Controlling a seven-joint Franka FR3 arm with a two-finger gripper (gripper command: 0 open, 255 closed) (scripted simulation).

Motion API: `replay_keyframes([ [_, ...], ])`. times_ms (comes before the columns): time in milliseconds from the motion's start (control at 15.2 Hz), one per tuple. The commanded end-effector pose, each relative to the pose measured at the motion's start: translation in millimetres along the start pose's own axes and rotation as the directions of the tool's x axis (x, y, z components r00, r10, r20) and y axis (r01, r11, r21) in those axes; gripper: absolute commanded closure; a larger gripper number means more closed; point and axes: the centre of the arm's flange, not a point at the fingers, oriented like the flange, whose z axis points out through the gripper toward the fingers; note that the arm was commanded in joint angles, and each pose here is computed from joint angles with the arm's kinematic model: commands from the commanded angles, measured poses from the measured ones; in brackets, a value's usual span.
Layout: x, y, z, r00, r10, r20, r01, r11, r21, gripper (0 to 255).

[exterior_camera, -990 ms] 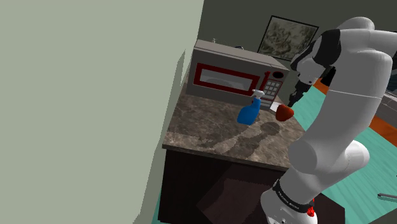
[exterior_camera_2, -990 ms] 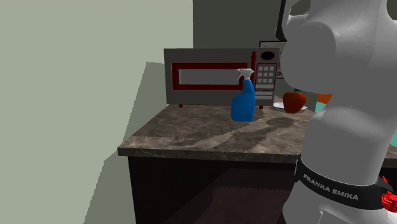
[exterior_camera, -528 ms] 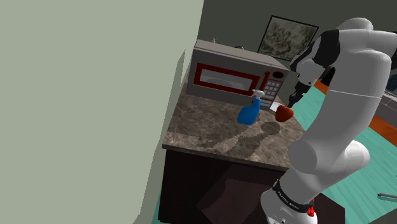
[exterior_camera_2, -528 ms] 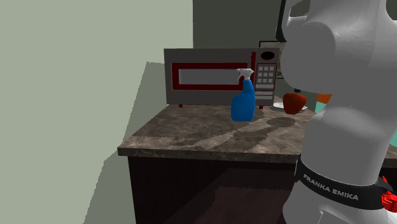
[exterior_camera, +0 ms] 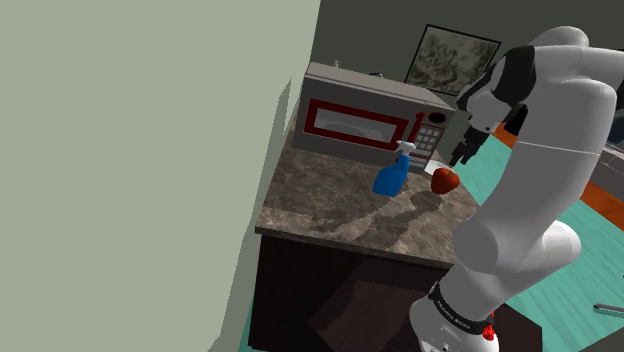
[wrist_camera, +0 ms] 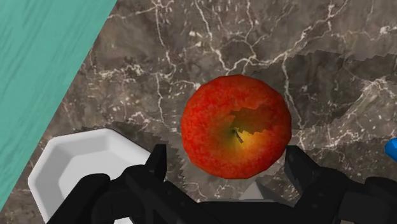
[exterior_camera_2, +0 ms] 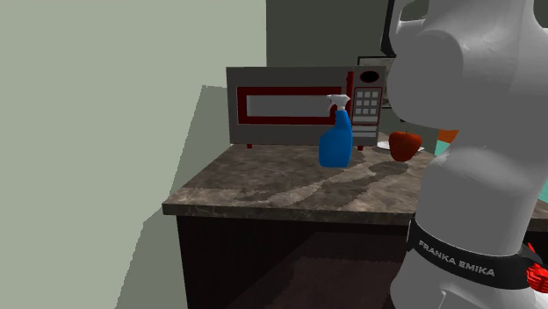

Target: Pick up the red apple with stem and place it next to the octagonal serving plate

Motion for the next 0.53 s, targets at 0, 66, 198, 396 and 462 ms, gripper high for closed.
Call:
replay_keyframes([
  [0, -0.8, 0.3, -19.6, 1.0, 0.0, 0.0, 0.0, 1.0, 0.0, 0],
  [66, -0.8, 0.3, -32.8, 1.0, 0.0, 0.0, 0.0, 1.0, 0.0, 0],
  [198, -0.8, 0.3, -43.2, 1.0, 0.0, 0.0, 0.0, 1.0, 0.0, 0],
  [396, -0.8, 0.3, -43.2, 1.0, 0.0, 0.0, 0.0, 1.0, 0.0, 0],
  [462, -0.8, 0.3, -43.2, 1.0, 0.0, 0.0, 0.0, 1.0, 0.0, 0],
])
